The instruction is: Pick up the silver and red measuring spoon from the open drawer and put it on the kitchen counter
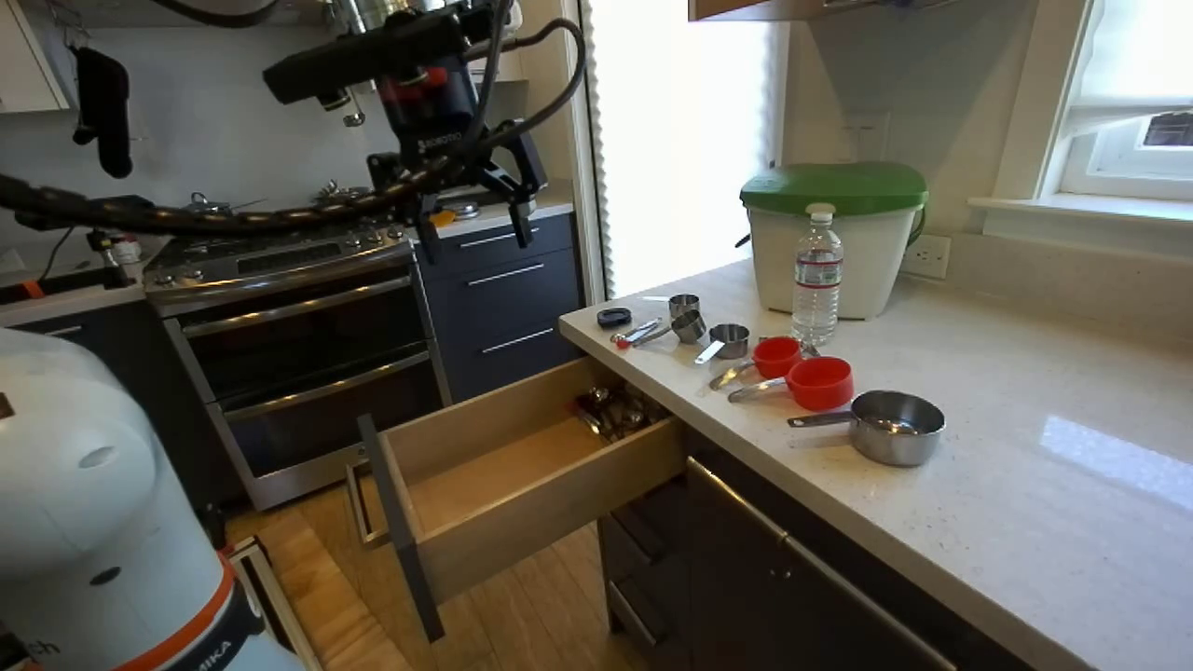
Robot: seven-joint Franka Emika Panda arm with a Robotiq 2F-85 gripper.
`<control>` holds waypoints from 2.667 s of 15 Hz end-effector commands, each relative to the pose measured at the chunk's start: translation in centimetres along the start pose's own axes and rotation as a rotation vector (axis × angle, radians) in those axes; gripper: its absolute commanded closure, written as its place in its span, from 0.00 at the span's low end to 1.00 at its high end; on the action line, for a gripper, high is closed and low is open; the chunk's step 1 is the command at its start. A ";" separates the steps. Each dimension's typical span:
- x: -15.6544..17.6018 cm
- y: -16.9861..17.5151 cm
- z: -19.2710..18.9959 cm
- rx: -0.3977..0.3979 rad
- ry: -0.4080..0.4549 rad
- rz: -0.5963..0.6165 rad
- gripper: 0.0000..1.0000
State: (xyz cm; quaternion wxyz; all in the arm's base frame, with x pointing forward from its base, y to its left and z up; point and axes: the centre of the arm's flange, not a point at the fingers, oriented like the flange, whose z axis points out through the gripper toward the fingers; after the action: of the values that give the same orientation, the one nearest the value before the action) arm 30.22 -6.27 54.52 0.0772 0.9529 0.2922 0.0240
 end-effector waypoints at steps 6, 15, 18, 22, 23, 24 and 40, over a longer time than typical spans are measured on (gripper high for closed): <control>8.1 -4.5 2.9 -0.035 0.124 -0.356 0.00; 10.8 -5.2 4.8 -0.019 0.182 -0.452 0.00; 10.8 -5.1 4.8 -0.020 0.184 -0.455 0.00; 13.4 -4.7 7.7 0.039 0.196 -0.554 0.00; 14.6 -4.9 9.1 0.075 0.222 -0.597 0.00; 15.6 -5.0 10.3 0.102 0.236 -0.625 0.00; 20.2 -5.3 29.9 0.361 0.335 -0.913 0.00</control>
State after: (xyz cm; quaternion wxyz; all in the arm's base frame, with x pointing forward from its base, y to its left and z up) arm 44.52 5.26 27.08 -0.1222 0.7236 0.6731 0.0918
